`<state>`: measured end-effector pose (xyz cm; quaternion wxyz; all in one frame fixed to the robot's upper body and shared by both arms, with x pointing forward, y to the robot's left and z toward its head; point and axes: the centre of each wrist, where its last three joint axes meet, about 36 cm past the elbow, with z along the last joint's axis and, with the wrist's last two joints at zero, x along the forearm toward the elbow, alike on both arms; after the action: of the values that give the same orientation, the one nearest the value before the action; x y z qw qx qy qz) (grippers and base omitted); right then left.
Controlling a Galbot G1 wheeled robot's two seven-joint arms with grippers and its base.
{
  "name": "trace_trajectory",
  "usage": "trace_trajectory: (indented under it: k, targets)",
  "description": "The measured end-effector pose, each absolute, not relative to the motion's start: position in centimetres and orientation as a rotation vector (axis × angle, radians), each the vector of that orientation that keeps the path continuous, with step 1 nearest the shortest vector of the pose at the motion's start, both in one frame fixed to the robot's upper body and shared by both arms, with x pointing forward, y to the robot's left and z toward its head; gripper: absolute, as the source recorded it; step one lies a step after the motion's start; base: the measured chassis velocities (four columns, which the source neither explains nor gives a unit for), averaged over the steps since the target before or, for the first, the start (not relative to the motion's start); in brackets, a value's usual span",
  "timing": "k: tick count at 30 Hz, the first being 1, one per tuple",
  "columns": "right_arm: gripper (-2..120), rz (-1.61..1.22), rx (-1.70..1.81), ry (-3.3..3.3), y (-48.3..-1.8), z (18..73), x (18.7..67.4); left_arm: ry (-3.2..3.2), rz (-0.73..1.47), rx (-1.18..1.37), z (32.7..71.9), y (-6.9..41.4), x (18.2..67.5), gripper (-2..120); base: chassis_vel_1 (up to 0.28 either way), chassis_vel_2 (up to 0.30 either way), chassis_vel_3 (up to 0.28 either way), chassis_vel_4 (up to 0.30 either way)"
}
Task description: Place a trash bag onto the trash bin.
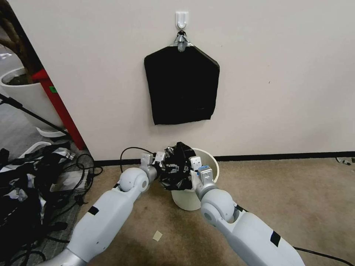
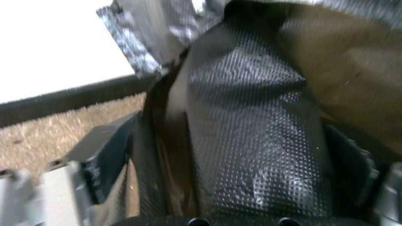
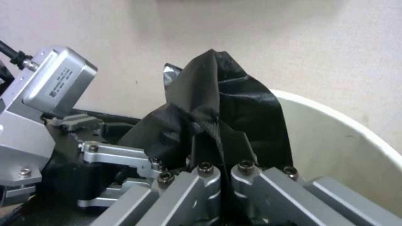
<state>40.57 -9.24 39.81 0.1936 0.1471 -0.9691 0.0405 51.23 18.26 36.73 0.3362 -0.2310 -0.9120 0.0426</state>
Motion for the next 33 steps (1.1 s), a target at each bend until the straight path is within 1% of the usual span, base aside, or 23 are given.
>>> trace_trajectory:
  k: [1,2,4,5,6,7,8,9,10,12,13,15,16,17,20,21,22,24,27,29,30,33]
  targets:
    - [0,0.116,0.411,-2.719,-9.3,39.8,40.6,-2.366,0.106,-0.601,36.7,18.2,51.2,86,0.0,0.0,0.0,0.0]
    - [0,0.116,0.411,-2.719,-9.3,39.8,40.6,-2.366,0.106,-0.601,36.7,18.2,51.2,86,0.0,0.0,0.0,0.0]
    - [0,0.127,0.406,-2.725,-9.3,39.6,40.6,-2.321,0.089,-0.599,37.0,18.4,51.3,74,0.0,0.0,0.0,0.0]
    - [0,0.127,0.406,-2.725,-9.3,39.6,40.6,-2.321,0.089,-0.599,37.0,18.4,51.3,74,0.0,0.0,0.0,0.0]
    - [0,0.134,0.403,-2.732,-9.4,39.5,40.6,-2.298,0.08,-0.602,37.2,18.5,51.3,69,0.0,0.0,0.0,0.0]
    - [0,0.142,0.401,-2.739,-9.4,39.3,40.7,-2.277,0.073,-0.603,37.3,18.5,51.3,62,0.0,0.0,0.0,0.0]
    - [0,0.142,0.401,-2.739,-9.4,39.3,40.7,-2.277,0.073,-0.603,37.3,18.5,51.3,62,0.0,0.0,0.0,0.0]
    - [0,0.146,0.4,-2.742,-9.5,39.3,40.7,-2.271,0.071,-0.602,37.4,18.5,51.3,60,0.0,0.0,0.0,0.0]
    - [0,0.153,0.398,-2.748,-9.5,39.2,40.7,-2.272,0.071,-0.597,37.4,18.5,51.3,53,0.0,0.0,0.0,0.0]
    - [0,0.165,0.394,-2.76,-9.6,39.1,40.6,-2.274,0.076,-0.585,37.3,18.6,51.4,46,0.0,0.0,0.0,0.0]
    - [0,0.165,0.394,-2.76,-9.6,39.1,40.6,-2.274,0.076,-0.585,37.3,18.6,51.4,46,0.0,0.0,0.0,0.0]
    - [0,0.189,0.393,-2.788,-9.7,38.8,40.4,-2.277,0.086,-0.564,37.3,19.1,51.4,36,0.0,0.0,0.0,0.0]
    - [0,0.196,0.395,-2.795,-9.8,38.7,40.3,-2.278,0.09,-0.559,37.3,19.2,51.4,33,0.0,0.0,0.0,0.0]
    - [0,0.196,0.395,-2.795,-9.8,38.7,40.3,-2.278,0.09,-0.559,37.3,19.2,51.4,33,0.0,0.0,0.0,0.0]
    - [0,0.226,0.41,-2.844,-10.1,38.2,39.8,-2.279,0.105,-0.541,37.2,19.9,51.3,20,0.0,0.0,0.0,0.0]
    - [0,0.233,0.428,-2.88,-10.2,38.1,39.6,-2.279,0.11,-0.534,37.2,20.3,51.1,13,0.0,0.0,0.0,0.0]
    - [0,0.233,0.428,-2.88,-10.2,38.1,39.6,-2.279,0.11,-0.534,37.2,20.3,51.1,13,0.0,0.0,0.0,0.0]
    - [0,0.232,0.476,-2.961,-10.6,38.0,39.5,-2.287,0.111,-0.557,37.3,20.9,50.3,4,0.0,0.0,0.0,0.0]
    - [0,0.241,0.491,-2.998,-10.9,38.2,39.7,-2.31,0.089,-0.571,37.5,21.3,49.7,3,0.0,0.0,0.0,0.0]
    - [0,0.248,0.482,-3.034,-11.8,38.8,40.7,-2.384,-0.019,-0.599,37.9,22.4,48.7,3,0.0,0.0,0.0,0.0]
    - [0,0.248,0.482,-3.034,-11.8,38.8,40.7,-2.384,-0.019,-0.599,37.9,22.4,48.7,3,0.0,0.0,0.0,0.0]
    - [0,0.209,0.403,-2.992,-12.7,39.5,42.0,-2.445,-0.12,-0.643,38.3,23.4,47.6,3,0.0,0.0,0.0,0.0]
